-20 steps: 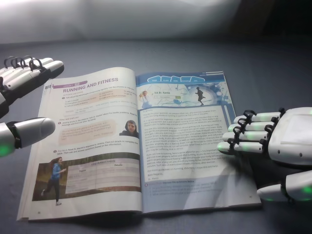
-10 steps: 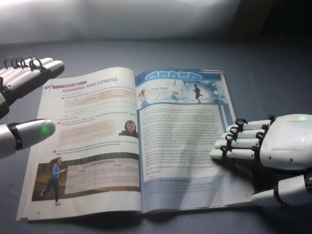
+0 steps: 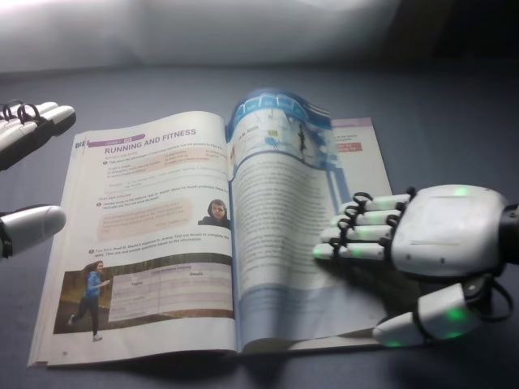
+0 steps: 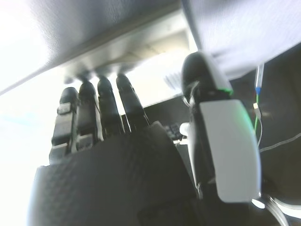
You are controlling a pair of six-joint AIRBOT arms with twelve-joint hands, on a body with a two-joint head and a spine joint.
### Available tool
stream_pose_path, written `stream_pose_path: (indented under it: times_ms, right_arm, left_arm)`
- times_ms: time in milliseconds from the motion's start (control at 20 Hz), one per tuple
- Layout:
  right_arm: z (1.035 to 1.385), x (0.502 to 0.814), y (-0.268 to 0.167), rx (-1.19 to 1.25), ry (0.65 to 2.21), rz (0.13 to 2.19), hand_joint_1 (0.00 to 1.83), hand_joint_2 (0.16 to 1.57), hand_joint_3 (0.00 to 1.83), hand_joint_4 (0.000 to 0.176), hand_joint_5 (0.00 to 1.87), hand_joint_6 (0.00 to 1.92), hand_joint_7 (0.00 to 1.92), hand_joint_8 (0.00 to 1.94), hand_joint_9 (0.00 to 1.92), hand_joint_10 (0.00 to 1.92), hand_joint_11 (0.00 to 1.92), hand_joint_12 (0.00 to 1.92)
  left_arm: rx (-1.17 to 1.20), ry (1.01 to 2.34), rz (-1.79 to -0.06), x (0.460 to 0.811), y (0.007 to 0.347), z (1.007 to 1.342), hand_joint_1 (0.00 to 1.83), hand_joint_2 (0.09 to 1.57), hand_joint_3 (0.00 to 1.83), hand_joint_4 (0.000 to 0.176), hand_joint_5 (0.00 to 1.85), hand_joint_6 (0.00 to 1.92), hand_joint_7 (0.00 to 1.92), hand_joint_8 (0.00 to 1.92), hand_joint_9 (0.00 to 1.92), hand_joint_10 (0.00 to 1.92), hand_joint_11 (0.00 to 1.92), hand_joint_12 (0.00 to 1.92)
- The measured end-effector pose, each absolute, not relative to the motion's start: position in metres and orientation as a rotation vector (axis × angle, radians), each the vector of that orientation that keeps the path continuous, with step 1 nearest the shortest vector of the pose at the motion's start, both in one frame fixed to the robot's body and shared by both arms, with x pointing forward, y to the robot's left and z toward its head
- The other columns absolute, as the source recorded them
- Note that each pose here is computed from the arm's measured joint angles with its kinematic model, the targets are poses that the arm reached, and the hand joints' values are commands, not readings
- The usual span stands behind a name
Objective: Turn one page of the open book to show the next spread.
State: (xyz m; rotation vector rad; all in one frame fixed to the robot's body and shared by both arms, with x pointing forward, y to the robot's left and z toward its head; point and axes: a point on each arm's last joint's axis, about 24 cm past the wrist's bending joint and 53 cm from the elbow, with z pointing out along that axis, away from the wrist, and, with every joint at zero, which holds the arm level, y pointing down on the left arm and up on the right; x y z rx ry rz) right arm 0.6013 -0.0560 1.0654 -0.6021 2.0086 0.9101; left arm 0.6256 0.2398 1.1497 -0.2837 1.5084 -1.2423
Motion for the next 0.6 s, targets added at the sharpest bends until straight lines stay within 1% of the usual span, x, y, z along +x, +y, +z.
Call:
stream_pose_path:
  times_ms: [50, 100, 150, 200, 250, 350, 450, 500, 550, 600]
  right_arm:
    - [1.065, 0.601, -0.053, -0.604, 2.006, 0.919, 0.00, 1.19, 0.00, 0.000, 0.00, 0.00, 0.00, 0.00, 0.00, 0.00, 0.00, 0.00]
    - [1.067, 0.602, -0.048, -0.611, 1.994, 0.930, 0.00, 1.20, 0.00, 0.000, 0.00, 0.00, 0.00, 0.00, 0.00, 0.00, 0.00, 0.00]
    - [1.068, 0.603, -0.043, -0.614, 1.986, 0.939, 0.00, 1.22, 0.00, 0.000, 0.00, 0.00, 0.00, 0.00, 0.00, 0.00, 0.00, 0.00]
    - [1.071, 0.605, -0.037, -0.614, 1.972, 0.951, 0.00, 1.22, 0.00, 0.000, 0.00, 0.00, 0.00, 0.00, 0.00, 0.00, 0.00, 0.00]
    - [1.074, 0.607, -0.031, -0.608, 1.962, 0.969, 0.00, 1.24, 0.00, 0.000, 0.00, 0.00, 0.00, 0.00, 0.00, 0.00, 0.00, 0.00]
    - [1.078, 0.611, -0.020, -0.590, 1.938, 1.007, 0.00, 1.25, 0.00, 0.000, 0.00, 0.00, 0.00, 0.00, 0.00, 0.00, 0.00, 0.00]
    - [1.081, 0.611, -0.010, -0.587, 1.915, 1.033, 0.00, 1.23, 0.00, 0.000, 0.00, 0.00, 0.00, 0.00, 0.00, 0.00, 0.00, 0.00]
    - [1.082, 0.612, -0.006, -0.581, 1.905, 1.044, 0.00, 1.23, 0.00, 0.000, 0.00, 0.00, 0.00, 0.00, 0.00, 0.00, 0.00, 0.00]
    - [1.085, 0.613, 0.000, -0.573, 1.890, 1.061, 0.00, 1.24, 0.00, 0.000, 0.00, 0.00, 0.00, 0.00, 0.00, 0.00, 0.00, 0.00]
    - [1.086, 0.615, 0.005, -0.574, 1.879, 1.070, 0.01, 1.24, 0.00, 0.000, 0.00, 0.00, 0.00, 0.00, 0.00, 0.00, 0.00, 0.00]
  left_arm:
    - [-0.285, 1.509, -1.242, 0.625, 0.240, 1.149, 0.17, 1.35, 0.00, 0.026, 0.00, 0.00, 0.00, 0.00, 0.00, 0.00, 0.00, 0.00]
    - [-0.285, 1.511, -1.242, 0.624, 0.240, 1.148, 0.16, 1.35, 0.00, 0.025, 0.00, 0.00, 0.00, 0.00, 0.00, 0.00, 0.00, 0.00]
    - [-0.288, 1.509, -1.240, 0.624, 0.242, 1.148, 0.16, 1.35, 0.00, 0.020, 0.00, 0.00, 0.00, 0.00, 0.00, 0.00, 0.00, 0.00]
    - [-0.294, 1.508, -1.236, 0.624, 0.244, 1.147, 0.15, 1.34, 0.00, 0.029, 0.00, 0.00, 0.00, 0.00, 0.00, 0.00, 0.00, 0.00]
    - [-0.315, 1.509, -1.227, 0.623, 0.248, 1.145, 0.13, 1.34, 0.00, 0.027, 0.00, 0.00, 0.00, 0.00, 0.00, 0.00, 0.00, 0.00]
    - [-0.322, 1.528, -1.210, 0.619, 0.253, 1.139, 0.14, 1.35, 0.00, 0.015, 0.00, 0.00, 0.00, 0.00, 0.00, 0.00, 0.00, 0.00]
    - [-0.357, 1.531, -1.188, 0.618, 0.262, 1.134, 0.22, 1.39, 0.01, 0.018, 0.00, 0.00, 0.00, 0.00, 0.00, 0.00, 0.00, 0.00]
    - [-0.368, 1.533, -1.180, 0.617, 0.265, 1.132, 0.27, 1.41, 0.01, 0.011, 0.00, 0.00, 0.00, 0.00, 0.00, 0.00, 0.00, 0.00]
    - [-0.383, 1.535, -1.169, 0.615, 0.270, 1.130, 0.36, 1.46, 0.02, 0.002, 0.00, 0.00, 0.00, 0.00, 0.00, 0.00, 0.00, 0.00]
    - [-0.389, 1.541, -1.160, 0.613, 0.273, 1.128, 0.42, 1.51, 0.02, 0.002, 0.02, 0.00, 0.00, 0.00, 0.00, 0.00, 0.00, 0.00]
